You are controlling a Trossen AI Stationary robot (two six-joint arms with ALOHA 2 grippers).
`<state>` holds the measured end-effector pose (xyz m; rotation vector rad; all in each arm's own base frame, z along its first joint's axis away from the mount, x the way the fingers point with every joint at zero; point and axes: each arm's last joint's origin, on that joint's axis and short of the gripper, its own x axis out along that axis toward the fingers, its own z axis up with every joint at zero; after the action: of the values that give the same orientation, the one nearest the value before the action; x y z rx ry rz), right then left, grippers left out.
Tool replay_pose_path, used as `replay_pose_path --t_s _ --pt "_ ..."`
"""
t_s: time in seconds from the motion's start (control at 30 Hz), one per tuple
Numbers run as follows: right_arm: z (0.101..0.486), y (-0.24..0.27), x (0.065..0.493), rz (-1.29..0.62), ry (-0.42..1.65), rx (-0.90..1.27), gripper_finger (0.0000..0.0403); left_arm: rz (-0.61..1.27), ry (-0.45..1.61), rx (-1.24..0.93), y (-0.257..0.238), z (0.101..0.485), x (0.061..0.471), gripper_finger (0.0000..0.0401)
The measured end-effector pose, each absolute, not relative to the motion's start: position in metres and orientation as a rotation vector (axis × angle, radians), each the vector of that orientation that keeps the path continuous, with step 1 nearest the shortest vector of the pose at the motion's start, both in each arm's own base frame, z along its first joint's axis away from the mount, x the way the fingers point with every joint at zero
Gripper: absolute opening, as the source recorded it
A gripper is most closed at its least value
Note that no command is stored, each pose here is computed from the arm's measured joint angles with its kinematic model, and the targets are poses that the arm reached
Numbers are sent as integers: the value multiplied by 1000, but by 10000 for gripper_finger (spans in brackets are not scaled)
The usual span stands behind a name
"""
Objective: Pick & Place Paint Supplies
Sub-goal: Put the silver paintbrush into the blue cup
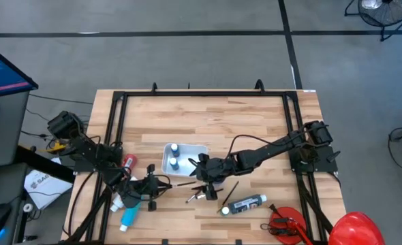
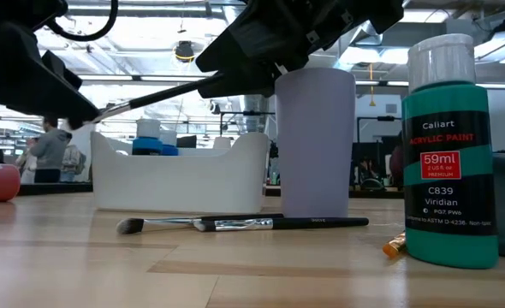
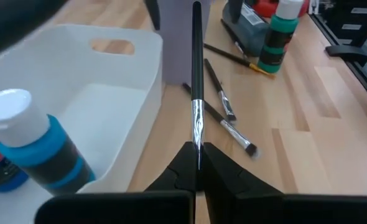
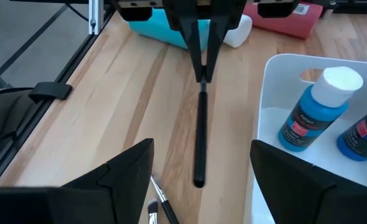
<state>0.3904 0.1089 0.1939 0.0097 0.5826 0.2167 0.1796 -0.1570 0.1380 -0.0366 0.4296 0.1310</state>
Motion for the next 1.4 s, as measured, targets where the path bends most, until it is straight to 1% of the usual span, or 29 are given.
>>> replay_pose_path --t_s 0.33,0.43,0.53,0.8,0.9,1.03,1.27,1.4 --pt "195 109 391 217 571 11 259 168 403 -26 -156 139 180 0" --pt "195 109 391 217 571 11 249 166 401 -21 -156 139 180 0" --pt "195 109 391 217 571 11 224 167 396 -21 -156 140 180 0" --pt "195 109 391 222 569 -3 128 167 389 -22 -157 141 181 0" --pt "195 109 391 223 569 -6 99 167 389 -22 -157 141 181 0" --pt "195 109 391 223 569 -6 77 167 389 -22 -157 141 181 0" --pt "195 109 391 222 568 -7 60 166 388 -24 -157 141 181 0" --pt "195 109 391 220 569 -7 28 164 388 -26 -157 141 181 2"
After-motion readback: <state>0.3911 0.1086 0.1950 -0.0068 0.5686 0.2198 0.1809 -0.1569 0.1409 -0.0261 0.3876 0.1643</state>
